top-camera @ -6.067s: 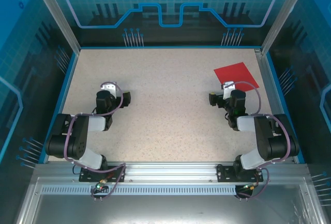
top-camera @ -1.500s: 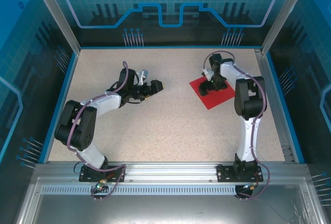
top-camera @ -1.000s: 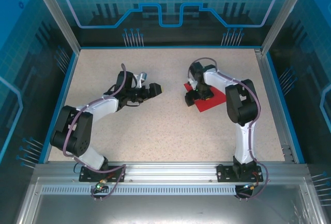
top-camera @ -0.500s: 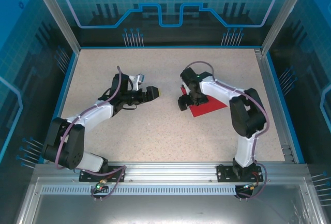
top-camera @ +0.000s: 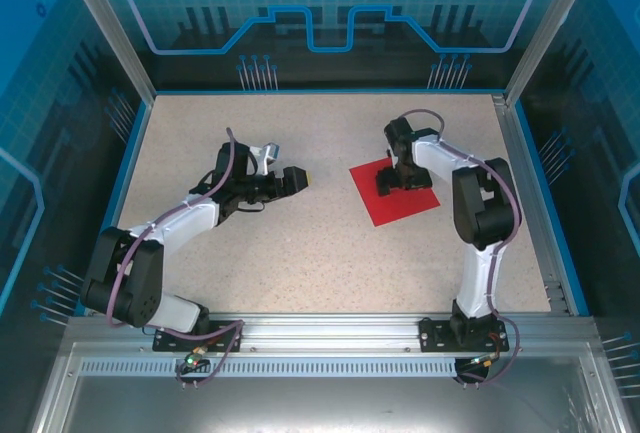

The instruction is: Fold a paper plane with a square sheet of paper (pick it up from the middle)

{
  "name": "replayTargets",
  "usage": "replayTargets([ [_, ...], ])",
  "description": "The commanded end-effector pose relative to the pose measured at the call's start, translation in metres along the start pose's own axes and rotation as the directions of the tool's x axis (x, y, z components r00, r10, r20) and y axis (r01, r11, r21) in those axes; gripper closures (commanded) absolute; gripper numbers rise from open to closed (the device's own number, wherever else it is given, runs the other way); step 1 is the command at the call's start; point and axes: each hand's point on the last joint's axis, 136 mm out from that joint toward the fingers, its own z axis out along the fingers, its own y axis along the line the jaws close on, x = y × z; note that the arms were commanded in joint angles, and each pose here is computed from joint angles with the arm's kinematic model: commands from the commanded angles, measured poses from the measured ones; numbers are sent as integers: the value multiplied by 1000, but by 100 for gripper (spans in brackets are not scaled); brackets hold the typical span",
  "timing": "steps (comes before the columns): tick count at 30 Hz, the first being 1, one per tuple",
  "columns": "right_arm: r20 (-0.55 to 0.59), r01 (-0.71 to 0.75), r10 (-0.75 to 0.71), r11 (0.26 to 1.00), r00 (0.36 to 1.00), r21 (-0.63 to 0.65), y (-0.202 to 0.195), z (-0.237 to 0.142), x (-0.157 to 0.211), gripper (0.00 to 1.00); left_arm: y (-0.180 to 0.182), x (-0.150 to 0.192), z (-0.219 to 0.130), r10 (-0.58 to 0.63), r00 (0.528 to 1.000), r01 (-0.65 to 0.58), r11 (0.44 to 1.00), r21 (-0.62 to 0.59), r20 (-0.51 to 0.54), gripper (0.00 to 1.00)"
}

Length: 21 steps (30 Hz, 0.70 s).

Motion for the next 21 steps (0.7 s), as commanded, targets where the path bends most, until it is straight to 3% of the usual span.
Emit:
replayTargets([
  [1, -6, 27, -27, 999, 1000, -37, 5, 4, -8, 10, -4, 3, -2, -21, 1000, 21, 1000, 24, -17, 1],
  [7, -32, 72, -73, 997, 997, -24, 11, 2, -8, 8, -4, 5, -2, -16, 1000, 17, 1000, 22, -23, 1],
  [8, -41, 84, -85, 996, 996, -20, 13, 1, -6, 12, -4, 6, -2, -16, 1000, 16, 1000, 21, -26, 1],
  [14, -75, 65, -76, 987, 994, -145, 43, 10, -3, 14, -3, 10, -4, -15, 999, 16, 1000, 21, -29, 1],
  [21, -129, 91, -104, 990, 986, -105, 56, 23, 12, 14, -2, 14, -8, -2, 999, 3, 1000, 10, -36, 1],
])
